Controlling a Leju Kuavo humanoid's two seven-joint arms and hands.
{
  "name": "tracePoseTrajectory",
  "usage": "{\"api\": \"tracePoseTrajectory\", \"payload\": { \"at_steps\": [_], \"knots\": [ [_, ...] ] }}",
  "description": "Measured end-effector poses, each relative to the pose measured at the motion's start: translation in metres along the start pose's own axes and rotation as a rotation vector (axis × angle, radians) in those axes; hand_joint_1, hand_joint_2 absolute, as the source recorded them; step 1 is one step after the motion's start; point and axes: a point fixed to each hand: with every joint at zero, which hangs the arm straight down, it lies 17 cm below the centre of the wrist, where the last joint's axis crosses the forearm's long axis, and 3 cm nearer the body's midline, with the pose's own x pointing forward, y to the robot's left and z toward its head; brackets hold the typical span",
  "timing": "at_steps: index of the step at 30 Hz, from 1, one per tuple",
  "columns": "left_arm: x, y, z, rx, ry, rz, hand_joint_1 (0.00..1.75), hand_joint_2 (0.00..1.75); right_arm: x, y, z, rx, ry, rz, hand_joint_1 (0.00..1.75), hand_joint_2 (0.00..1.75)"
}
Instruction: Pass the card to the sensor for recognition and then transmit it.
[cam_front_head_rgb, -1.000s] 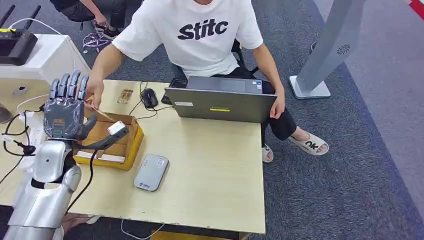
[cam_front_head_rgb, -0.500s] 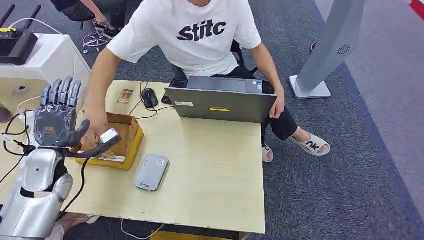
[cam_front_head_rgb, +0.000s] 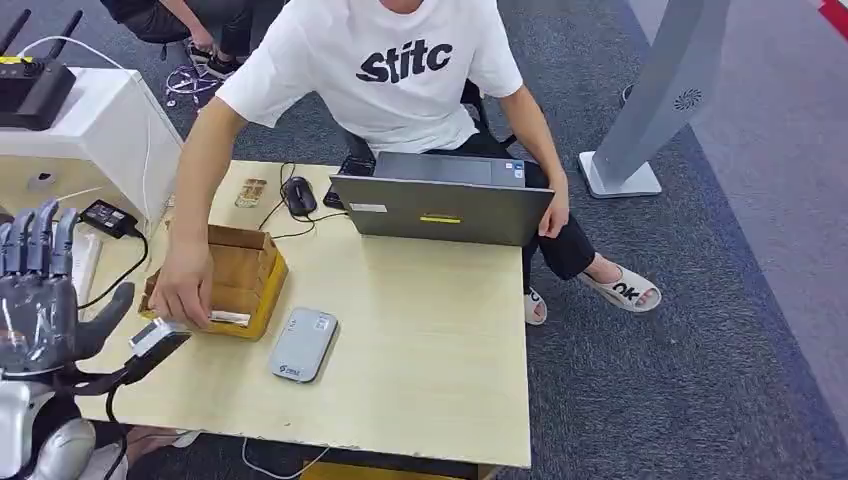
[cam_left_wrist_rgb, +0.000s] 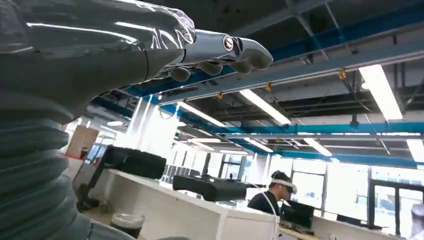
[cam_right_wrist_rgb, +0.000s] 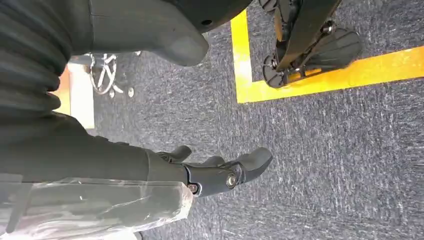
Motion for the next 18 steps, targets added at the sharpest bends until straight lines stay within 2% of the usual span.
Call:
{"api": "tracePoseTrajectory", "payload": {
  "at_steps": [11,18],
  "knots": [
    [-0.033,0.010,0.093,0.061,0.226,0.279,0.00,1.75,-0.008,-0.001,0.001,-0.024,0.025,-0.056,0.00,1.75],
    [-0.043,-0.006,0.132,0.031,0.359,0.392,0.00,1.75,-0.009,0.000,0.002,-0.026,0.023,-0.037,0.00,1.75]
  ]
}}
